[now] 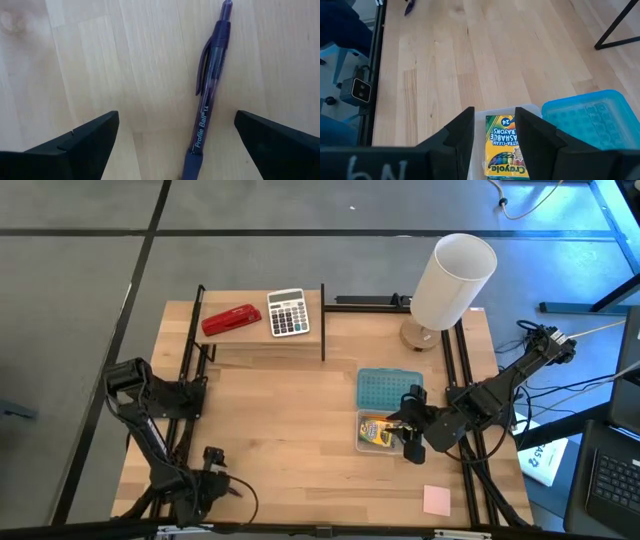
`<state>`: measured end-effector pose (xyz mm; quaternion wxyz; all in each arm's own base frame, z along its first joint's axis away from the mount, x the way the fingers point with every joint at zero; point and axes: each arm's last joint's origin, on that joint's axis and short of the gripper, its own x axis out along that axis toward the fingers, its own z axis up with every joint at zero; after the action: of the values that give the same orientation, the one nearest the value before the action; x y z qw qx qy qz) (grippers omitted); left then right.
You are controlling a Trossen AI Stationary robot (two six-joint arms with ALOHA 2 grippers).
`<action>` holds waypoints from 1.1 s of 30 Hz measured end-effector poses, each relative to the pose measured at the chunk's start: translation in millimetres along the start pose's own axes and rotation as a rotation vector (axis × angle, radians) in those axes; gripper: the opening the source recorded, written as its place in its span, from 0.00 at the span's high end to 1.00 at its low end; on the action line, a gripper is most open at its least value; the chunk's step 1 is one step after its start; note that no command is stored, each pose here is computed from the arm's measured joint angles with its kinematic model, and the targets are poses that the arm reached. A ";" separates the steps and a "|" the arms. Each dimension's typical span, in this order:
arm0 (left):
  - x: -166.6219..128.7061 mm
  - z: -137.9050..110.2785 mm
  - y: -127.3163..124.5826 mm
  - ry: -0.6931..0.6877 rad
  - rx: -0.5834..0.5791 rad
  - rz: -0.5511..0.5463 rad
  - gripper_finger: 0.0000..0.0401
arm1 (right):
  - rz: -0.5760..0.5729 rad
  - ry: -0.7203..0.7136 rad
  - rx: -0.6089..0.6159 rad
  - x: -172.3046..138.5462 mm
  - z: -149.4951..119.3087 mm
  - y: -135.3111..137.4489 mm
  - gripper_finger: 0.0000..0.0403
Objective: Pack school essentials
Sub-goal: Put the purple pen into the blue supply box
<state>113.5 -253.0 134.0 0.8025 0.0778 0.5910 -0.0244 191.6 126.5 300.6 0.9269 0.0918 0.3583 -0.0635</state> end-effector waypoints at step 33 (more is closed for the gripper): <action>2.2 1.6 -5.4 -0.001 -0.042 -0.064 0.01 | 0.003 0.003 -0.003 0.0 -0.1 0.1 0.65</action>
<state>114.9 -258.5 131.8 0.8031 0.0421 0.5931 -0.0378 191.6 126.6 300.5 0.9266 0.0913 0.3595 -0.0616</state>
